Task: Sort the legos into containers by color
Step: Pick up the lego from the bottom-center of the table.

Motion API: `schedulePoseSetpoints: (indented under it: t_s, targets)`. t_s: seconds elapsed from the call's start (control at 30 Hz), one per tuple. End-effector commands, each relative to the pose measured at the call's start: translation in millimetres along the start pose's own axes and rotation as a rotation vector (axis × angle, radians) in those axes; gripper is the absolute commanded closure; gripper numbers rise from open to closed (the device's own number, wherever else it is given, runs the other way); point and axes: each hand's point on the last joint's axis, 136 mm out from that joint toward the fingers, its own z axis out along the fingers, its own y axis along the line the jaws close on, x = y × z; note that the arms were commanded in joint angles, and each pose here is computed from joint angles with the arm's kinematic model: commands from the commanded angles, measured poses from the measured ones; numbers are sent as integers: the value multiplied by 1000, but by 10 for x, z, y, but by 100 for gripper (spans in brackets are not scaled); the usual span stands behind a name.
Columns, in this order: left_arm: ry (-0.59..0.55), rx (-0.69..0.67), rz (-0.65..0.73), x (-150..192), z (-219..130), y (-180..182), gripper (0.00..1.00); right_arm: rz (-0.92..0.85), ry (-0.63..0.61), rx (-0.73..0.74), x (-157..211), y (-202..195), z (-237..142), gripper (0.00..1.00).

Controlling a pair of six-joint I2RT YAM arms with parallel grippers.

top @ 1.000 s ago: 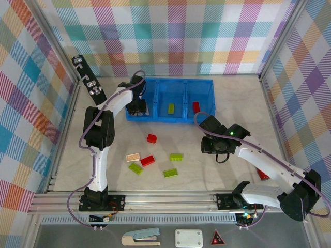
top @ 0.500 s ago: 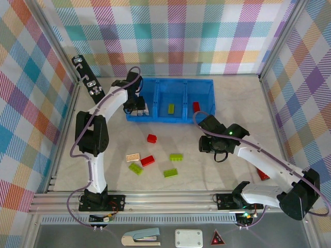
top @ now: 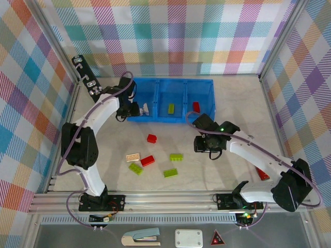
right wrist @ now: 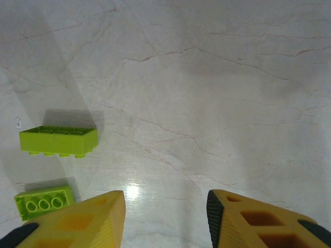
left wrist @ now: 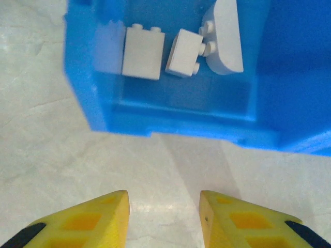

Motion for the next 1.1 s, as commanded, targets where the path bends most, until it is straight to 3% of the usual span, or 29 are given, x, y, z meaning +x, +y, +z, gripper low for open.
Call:
schedulePoseSetpoints:
  t_s: [0.0,0.47,0.9,1.07]
  targets:
    - [-36,20,-47,20,-213,116,60,-20,-7,-48,-72,153,-44,53]
    - [-41,17,-66,344,-442,573,59,4,63,-39,-23,486,182,49]
    - [-57,25,-33,471,-286,667,59,52,81,37,123,915,430,25]
    - [-67,45,-32,479,-282,656,59,84,87,51,191,1048,534,11]
